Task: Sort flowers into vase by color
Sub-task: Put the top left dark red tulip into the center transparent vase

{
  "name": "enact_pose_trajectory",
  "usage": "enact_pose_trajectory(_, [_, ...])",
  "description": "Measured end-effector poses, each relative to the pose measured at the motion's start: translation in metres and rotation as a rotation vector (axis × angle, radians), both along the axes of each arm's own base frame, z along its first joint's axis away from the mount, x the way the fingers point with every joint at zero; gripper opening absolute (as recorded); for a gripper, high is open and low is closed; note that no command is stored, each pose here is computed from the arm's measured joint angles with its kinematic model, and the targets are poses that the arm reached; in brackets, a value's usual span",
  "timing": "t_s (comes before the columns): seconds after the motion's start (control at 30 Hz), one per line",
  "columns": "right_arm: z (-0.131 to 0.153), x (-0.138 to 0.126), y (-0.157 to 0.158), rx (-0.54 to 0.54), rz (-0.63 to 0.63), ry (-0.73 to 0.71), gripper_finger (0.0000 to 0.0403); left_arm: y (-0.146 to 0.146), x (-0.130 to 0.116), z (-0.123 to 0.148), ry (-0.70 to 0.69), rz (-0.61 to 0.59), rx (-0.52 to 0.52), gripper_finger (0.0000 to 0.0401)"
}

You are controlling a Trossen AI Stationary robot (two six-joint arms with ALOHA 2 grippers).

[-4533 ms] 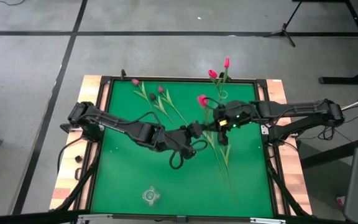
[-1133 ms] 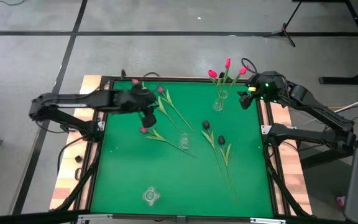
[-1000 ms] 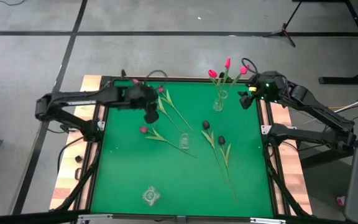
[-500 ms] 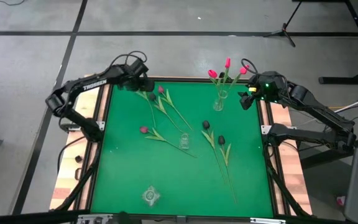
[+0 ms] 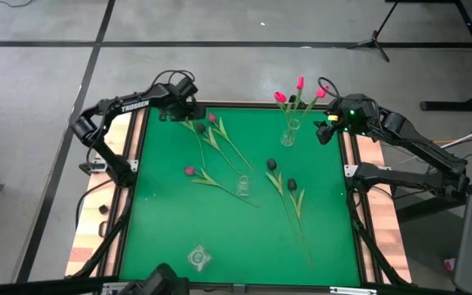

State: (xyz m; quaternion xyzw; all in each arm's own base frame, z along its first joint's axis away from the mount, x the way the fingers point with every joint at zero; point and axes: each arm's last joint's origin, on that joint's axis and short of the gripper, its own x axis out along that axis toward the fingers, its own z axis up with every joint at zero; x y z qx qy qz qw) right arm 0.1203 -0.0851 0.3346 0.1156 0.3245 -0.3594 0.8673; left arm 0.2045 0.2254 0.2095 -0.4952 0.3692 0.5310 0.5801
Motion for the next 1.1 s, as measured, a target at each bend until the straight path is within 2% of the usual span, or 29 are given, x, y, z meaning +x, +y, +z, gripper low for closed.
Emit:
enact_pose_trajectory(0.17, [-0.001,0.0,0.0,0.005,0.001,0.007,0.0264,0.008,-0.009,0.0,-0.073,-0.036,-0.062,0.0133])
enact_pose_trajectory(0.33, [-0.001,0.0,0.0,0.007,0.0,0.01,0.0264,0.012,-0.014,0.0,-0.066,-0.096,-0.053,0.0133])
enact_pose_trajectory(0.67, [-0.003,0.006,-0.004,0.01,0.001,0.015,0.0264,0.025,-0.025,-0.001,-0.026,-0.078,0.009,0.0133])
enact_pose_trajectory(0.9, [-0.003,0.006,-0.004,0.018,0.0,0.014,0.0264,0.035,-0.022,-0.032,0.037,-0.073,-0.073,0.0133])
enact_pose_trajectory(1.1, [-0.004,0.006,-0.004,0.02,0.001,0.014,0.0264,0.045,-0.018,-0.041,0.011,-0.066,-0.03,0.0133])
